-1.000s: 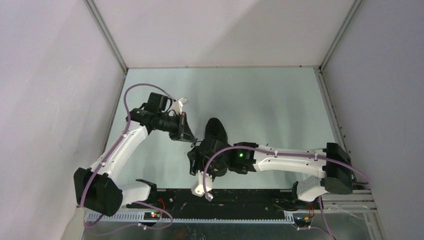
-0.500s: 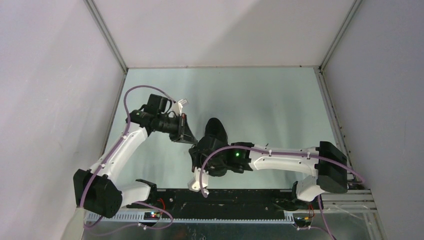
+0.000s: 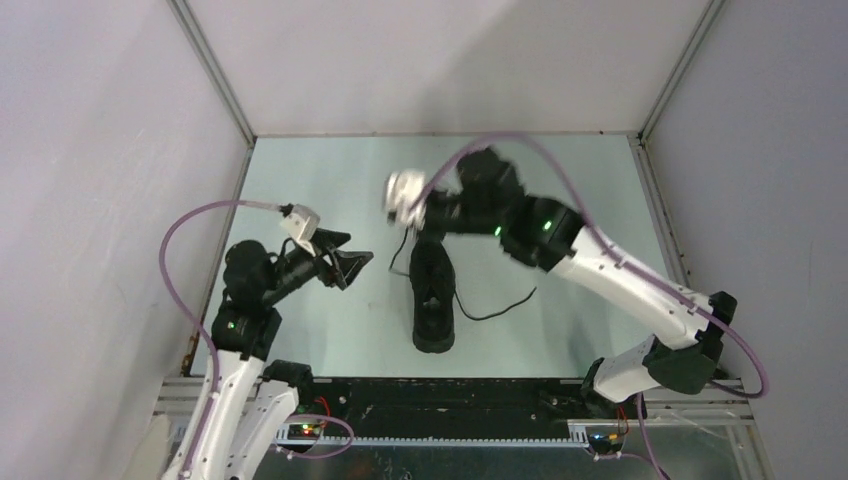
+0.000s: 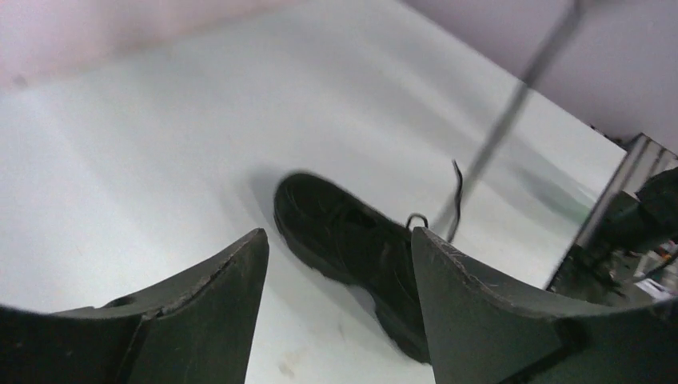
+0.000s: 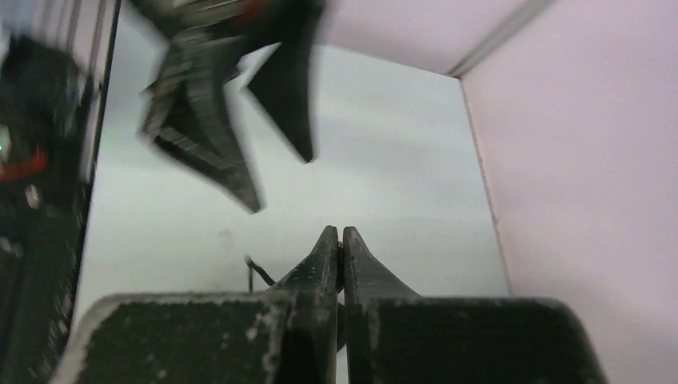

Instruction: Tie the shoes

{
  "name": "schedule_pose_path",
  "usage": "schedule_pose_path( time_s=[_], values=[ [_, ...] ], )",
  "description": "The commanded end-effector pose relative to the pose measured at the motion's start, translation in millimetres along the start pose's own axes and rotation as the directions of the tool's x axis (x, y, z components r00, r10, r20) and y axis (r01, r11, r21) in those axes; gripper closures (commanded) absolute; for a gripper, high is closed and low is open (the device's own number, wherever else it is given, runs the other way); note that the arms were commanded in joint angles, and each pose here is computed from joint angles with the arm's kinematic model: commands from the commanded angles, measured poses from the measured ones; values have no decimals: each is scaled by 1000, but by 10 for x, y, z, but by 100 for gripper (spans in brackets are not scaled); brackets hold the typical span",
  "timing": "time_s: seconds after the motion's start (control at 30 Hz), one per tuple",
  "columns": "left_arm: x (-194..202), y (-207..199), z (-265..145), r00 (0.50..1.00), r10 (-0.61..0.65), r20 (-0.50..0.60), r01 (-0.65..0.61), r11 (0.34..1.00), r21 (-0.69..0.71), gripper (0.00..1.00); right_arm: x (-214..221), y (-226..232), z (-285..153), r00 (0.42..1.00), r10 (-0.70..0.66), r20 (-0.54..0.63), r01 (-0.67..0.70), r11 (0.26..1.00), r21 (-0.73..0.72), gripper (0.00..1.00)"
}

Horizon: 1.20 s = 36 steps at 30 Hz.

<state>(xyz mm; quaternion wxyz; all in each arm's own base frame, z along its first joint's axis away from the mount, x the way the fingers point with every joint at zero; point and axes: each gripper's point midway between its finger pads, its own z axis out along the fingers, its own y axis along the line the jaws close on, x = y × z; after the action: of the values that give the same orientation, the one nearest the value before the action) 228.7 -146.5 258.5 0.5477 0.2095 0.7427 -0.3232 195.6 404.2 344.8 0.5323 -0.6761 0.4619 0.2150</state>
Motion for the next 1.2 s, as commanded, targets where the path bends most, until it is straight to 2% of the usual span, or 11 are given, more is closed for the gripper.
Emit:
schedule_pose_path(
  time_s=[0.0, 0.07, 0.13, 0.37, 0.73, 1.17],
  values=[
    [-505, -187, -56, 928, 261, 264, -284, 958, 50, 29, -98, -228, -188, 800, 598, 34, -595, 800, -73, 100],
    [-502, -409, -79, 935, 237, 265, -287, 943, 167, 31, -124, -325, -200, 768, 637, 61, -633, 771, -74, 100],
    [-506, -531, -59, 940, 209, 271, -273, 934, 229, 32, -163, -363, -202, 763, 642, 79, -637, 767, -76, 100],
    [-748, -859, 115, 916, 195, 351, -318, 887, 336, 36, -296, -490, -211, 744, 654, 138, -655, 754, -45, 100],
    [-919, -1036, 138, 911, 191, 366, -338, 855, 394, 51, -423, -749, -168, 719, 665, 201, -681, 732, 18, 100],
    [-967, -1000, 208, 922, 176, 345, -309, 871, 383, 63, -494, -717, -125, 726, 656, 204, -671, 741, 4, 100]
  ],
)
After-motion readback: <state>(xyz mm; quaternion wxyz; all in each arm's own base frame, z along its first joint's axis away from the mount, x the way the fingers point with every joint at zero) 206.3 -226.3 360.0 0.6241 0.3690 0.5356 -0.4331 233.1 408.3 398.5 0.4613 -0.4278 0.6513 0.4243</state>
